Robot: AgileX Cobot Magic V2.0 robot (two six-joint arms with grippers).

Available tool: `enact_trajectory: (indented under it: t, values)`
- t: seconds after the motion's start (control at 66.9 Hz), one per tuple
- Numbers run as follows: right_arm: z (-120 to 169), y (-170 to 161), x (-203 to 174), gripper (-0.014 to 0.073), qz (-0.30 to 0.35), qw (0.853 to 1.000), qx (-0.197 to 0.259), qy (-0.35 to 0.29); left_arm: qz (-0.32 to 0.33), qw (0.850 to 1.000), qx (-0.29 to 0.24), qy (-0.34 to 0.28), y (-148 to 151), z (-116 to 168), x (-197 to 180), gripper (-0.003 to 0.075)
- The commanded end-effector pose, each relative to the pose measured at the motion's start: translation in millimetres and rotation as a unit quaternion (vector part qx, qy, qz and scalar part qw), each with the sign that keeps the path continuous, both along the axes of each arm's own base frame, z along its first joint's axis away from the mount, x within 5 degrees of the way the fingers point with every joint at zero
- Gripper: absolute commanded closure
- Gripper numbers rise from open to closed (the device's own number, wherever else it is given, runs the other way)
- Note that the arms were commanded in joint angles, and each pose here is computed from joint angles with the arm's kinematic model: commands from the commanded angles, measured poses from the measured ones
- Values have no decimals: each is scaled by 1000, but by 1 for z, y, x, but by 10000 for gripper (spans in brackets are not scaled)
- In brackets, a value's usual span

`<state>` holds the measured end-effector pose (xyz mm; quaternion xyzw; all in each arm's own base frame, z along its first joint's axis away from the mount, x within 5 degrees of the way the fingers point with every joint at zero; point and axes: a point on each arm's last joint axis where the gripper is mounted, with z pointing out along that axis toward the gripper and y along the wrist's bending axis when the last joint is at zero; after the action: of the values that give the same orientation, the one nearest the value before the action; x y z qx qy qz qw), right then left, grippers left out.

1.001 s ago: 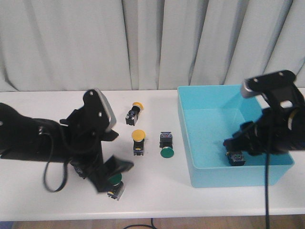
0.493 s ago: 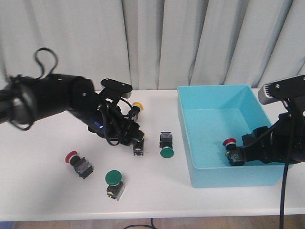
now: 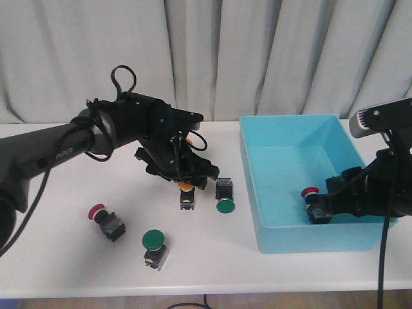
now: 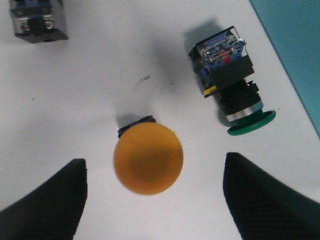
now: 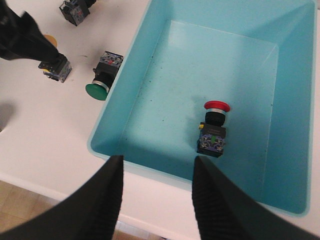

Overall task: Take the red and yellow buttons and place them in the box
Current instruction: 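Lower the left gripper onto the yellow-capped button and close it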

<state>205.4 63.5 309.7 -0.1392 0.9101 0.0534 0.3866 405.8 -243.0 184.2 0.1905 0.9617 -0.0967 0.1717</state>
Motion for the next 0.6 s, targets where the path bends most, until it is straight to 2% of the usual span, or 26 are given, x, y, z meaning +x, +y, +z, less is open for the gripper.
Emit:
enact_trajectory:
  t: [0.0,0.149,0.269,0.583]
  values:
    - [16,0,3,279,3,999,10,-53,23,998,-39,-38,-8,28,5,187]
    - [16,0,3,279,3,999,10,-53,46,998,-39,-36,-9,16,10,193]
    - [17,0,3,279,3,998,11,-55,48,997,-41,-38,-10,16,10,231]
    - [17,0,3,279,3,998,11,-55,50,997,-43,-39,-10,16,11,454]
